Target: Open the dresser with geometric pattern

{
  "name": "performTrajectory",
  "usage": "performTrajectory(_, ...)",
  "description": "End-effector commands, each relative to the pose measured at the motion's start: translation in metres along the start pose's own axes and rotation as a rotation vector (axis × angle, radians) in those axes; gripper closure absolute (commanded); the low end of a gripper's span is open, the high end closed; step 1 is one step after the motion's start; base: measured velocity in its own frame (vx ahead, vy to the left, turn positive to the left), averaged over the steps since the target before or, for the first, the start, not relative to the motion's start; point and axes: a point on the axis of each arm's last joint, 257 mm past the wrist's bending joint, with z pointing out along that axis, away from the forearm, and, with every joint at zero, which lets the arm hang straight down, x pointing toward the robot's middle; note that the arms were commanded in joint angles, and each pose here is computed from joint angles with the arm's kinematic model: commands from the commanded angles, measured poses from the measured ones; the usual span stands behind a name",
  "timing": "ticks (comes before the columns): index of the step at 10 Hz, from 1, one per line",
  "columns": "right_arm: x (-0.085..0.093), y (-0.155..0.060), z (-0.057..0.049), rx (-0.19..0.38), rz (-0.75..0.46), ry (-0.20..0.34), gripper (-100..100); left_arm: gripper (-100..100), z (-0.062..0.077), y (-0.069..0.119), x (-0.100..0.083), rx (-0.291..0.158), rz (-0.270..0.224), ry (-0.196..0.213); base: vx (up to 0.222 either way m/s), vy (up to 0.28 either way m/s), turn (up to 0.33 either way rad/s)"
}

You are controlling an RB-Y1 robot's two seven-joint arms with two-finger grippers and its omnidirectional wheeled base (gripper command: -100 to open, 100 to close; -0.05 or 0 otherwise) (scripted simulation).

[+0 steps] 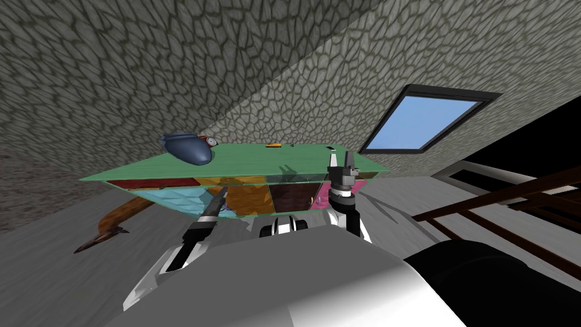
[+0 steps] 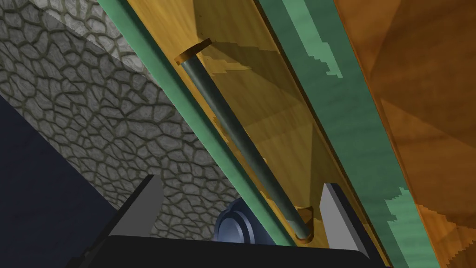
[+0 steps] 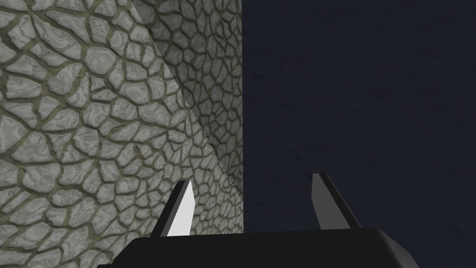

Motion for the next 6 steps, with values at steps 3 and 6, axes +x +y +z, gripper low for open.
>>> performTrajectory(3,0.000,0.000,0.000,0.000,0.000,0.000,0,100,-0.001,-0.008,-0.008,0.006,0.000,0.006,-0.002,0.001,0.021)
performTrajectory(6,0.000,0.000,0.000,0.000,0.000,0.000,0,100,-0.007,-0.013,-0.008,0.013,-0.002,0.018,-0.181,-0.013,0.053)
